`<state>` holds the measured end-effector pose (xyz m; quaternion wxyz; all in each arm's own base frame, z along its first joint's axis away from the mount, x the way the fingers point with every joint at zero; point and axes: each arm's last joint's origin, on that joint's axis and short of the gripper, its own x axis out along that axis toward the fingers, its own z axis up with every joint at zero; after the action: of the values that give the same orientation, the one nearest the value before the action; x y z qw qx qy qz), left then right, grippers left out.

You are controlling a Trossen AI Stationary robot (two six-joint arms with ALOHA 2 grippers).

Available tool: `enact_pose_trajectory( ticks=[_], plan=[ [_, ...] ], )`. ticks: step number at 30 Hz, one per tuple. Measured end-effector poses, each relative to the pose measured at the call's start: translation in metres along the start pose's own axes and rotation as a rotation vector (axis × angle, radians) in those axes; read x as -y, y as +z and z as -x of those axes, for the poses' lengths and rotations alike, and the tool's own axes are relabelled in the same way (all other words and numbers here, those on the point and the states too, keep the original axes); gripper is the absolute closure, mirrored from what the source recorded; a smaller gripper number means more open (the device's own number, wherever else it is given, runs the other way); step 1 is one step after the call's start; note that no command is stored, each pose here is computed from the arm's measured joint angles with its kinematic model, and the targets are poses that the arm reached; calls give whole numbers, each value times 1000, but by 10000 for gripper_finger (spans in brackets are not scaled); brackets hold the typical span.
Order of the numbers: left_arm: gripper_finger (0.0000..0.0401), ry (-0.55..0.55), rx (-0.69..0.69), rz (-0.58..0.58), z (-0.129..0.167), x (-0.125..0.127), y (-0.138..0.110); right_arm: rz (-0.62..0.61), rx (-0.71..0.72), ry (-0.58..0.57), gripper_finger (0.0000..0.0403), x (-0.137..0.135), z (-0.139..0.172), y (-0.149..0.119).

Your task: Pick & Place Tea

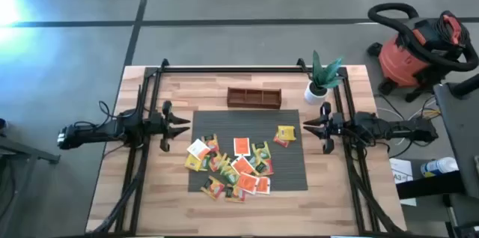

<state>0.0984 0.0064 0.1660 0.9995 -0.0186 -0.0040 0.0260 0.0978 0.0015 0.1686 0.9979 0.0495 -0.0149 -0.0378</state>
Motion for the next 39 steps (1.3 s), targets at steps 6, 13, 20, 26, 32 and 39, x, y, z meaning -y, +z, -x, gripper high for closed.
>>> enact_pose_trajectory(
  ticks=[6, 13, 20, 26, 32, 39],
  plan=[
    [295, 0, 0, 0, 0, 0, 0, 0, 0, 0, 330, 0, 0, 0],
    [295, 0, 0, 0, 0, 0, 0, 0, 0, 0, 321, 0, 0, 0],
    [295, 0, 0, 0, 0, 0, 0, 0, 0, 0, 323, 0, 0, 0],
    [295, 0, 0, 0, 0, 0, 0, 0, 0, 0, 332, 0, 0, 0],
    [295, 0, 0, 0, 0, 0, 0, 0, 0, 0, 332, 0, 0, 0],
    [295, 0, 0, 0, 0, 0, 0, 0, 0, 0, 322, 0, 0, 0]
  ],
)
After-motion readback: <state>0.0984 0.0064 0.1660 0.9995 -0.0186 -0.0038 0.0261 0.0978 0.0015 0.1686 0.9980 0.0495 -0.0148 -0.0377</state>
